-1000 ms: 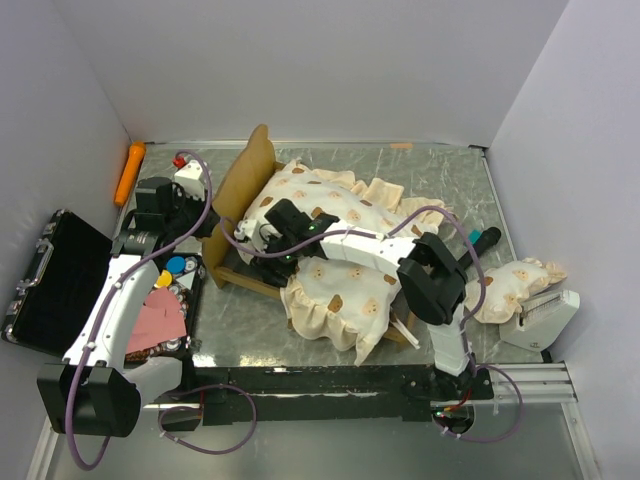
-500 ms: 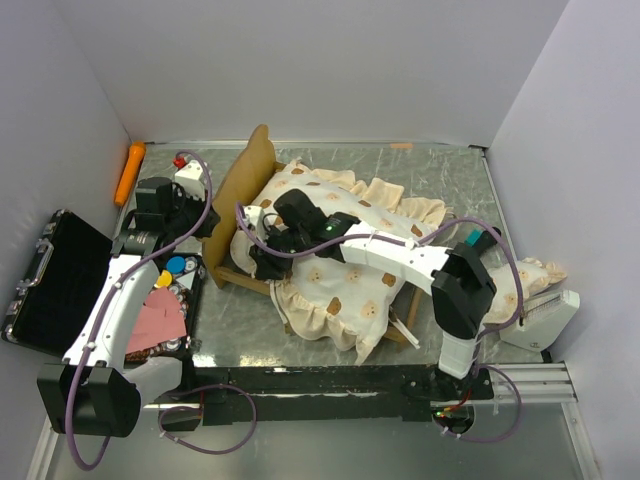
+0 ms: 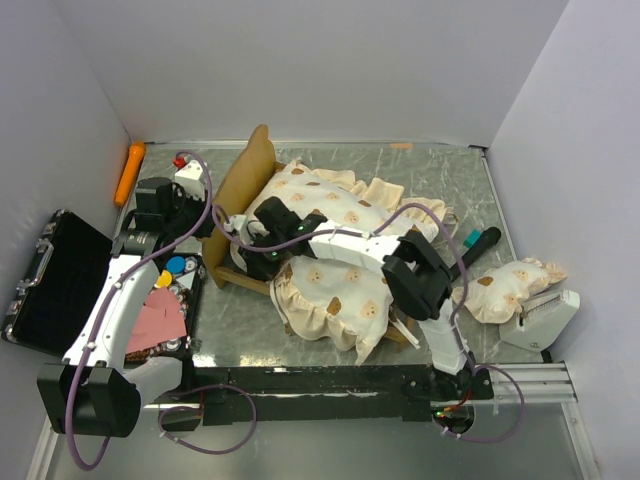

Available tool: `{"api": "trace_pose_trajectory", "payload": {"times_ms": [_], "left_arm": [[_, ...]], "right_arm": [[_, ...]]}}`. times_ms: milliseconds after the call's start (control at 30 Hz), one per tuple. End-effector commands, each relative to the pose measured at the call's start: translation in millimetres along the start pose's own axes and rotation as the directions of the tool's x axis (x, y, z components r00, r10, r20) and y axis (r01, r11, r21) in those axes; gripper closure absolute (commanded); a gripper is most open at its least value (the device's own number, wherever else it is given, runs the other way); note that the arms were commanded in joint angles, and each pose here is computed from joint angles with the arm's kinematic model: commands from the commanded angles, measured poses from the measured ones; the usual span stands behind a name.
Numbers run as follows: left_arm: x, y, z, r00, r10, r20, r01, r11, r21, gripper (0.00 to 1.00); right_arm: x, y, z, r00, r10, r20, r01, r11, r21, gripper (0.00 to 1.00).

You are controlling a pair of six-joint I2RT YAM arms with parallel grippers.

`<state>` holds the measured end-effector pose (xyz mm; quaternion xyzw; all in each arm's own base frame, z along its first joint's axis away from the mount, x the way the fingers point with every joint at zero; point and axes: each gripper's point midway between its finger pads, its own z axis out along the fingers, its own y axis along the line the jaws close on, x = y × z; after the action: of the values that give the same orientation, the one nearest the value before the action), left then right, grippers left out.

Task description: Set up the pet bed

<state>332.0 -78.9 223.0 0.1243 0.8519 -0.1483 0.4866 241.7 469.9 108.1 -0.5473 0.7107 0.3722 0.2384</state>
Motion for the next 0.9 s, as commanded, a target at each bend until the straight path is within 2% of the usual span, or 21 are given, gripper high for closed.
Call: {"api": "trace_pose_trajectory", "payload": {"times_ms": [0,133,300,467,567,633,767,867], "left_arm": [[-12,-29,3,0.987,-0.153,0.039,0.147,0.981,0.130,0.99],[-10,-28,5,0.987,-0.155,0.036,0.149,0.980,0.131,0.99],[-10,-28,7,0.986,-0.163,0.028,0.158,0.979,0.132,0.99],[-10,-29,7,0.986,-0.161,0.032,0.156,0.979,0.135,0.99],[-10,-27,8,0.987,-0.161,0.030,0.156,0.979,0.130,0.99],[-9,-27,9,0.986,-0.162,0.026,0.158,0.979,0.127,0.99],[-10,-26,9,0.986,-0.161,0.030,0.157,0.980,0.121,0.99],[-11,-28,7,0.987,-0.156,0.034,0.151,0.980,0.132,0.99]], "right_arm": [[31,0,16,0.993,0.101,-0.067,-0.106,0.992,-0.071,1.00],[62,-7,16,0.981,0.177,-0.080,-0.181,0.982,-0.055,1.00],[103,-14,37,0.955,0.211,-0.207,-0.225,0.973,-0.047,1.00],[108,-18,48,0.941,0.220,-0.256,-0.238,0.970,-0.041,1.00],[97,-24,37,0.951,0.195,-0.242,-0.199,0.980,0.009,1.00],[78,-17,24,0.967,0.152,-0.203,-0.157,0.988,-0.008,1.00],[23,4,-13,0.995,0.080,-0.056,-0.081,0.997,-0.011,1.00],[-11,8,-35,0.997,0.043,0.059,-0.045,0.998,0.041,0.93]]}}
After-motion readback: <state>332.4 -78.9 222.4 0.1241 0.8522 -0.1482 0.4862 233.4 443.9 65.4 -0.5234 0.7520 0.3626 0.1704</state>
